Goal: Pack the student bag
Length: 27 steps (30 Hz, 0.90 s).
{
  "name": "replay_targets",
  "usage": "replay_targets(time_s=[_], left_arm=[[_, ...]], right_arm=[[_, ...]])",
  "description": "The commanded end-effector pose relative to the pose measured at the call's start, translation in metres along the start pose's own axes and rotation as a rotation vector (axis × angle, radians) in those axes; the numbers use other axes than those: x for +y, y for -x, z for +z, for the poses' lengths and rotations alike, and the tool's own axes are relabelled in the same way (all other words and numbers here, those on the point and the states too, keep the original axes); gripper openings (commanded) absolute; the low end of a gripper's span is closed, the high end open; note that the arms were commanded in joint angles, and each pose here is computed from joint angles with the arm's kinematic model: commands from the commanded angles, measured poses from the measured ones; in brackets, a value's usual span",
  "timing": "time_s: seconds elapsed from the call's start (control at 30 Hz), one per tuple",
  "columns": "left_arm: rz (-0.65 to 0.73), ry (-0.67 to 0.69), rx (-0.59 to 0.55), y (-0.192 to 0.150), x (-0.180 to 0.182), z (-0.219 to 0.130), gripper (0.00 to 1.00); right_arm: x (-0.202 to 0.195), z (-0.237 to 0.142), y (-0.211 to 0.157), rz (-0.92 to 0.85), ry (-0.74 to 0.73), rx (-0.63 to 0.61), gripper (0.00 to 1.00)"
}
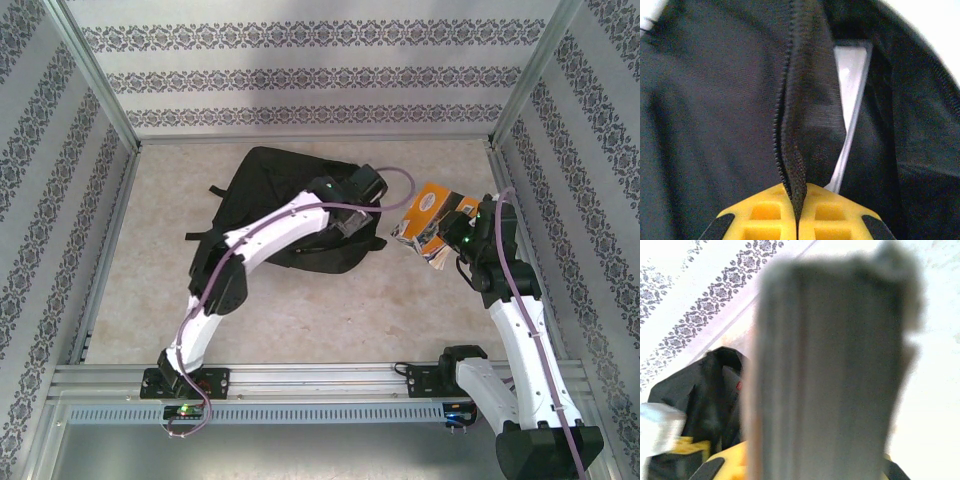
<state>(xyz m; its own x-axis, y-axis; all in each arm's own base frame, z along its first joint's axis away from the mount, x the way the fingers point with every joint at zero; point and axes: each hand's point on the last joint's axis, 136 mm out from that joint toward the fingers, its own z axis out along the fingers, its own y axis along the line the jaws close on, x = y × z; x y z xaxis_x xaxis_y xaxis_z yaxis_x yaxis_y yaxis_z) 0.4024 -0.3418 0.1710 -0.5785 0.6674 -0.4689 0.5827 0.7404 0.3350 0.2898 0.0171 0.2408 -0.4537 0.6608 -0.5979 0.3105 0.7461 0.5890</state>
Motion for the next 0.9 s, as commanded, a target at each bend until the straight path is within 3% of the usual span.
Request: replay_targets(time_s=[0.0,0.27,0.37,0.53,0.87], left_arm=[[-0.016,0.092,-0.079,0.011,0.039,-0.044,0.00],[-0.161,-0.014,-0.144,0.003,0.054,-0.072,0.00],[-0.210,-0.055,-0.149,-0.002,0.056,-0.076,0.00],[-0.318,-0.135,-0.248,0.004,0.067,-0.105,0.00],[-0.546,-0.388,-0.387,0.020,0.097,-0.157,0.00]], right_arm=[[0.030,-0.010,0.020,0.013,0.119,-0.047,0.00],[0.064,-0.016,0.014,-0.004,0.252,0.016,0.00],[0.074,-0.025,0.016,-0.041,0.270,-0.003,0.00],[0.094,-0.048,0.023,-0.097,0.322,-0.042,0.00],[0.123,-0.020,-0.020,0.153,0.505,0.209,0.00]])
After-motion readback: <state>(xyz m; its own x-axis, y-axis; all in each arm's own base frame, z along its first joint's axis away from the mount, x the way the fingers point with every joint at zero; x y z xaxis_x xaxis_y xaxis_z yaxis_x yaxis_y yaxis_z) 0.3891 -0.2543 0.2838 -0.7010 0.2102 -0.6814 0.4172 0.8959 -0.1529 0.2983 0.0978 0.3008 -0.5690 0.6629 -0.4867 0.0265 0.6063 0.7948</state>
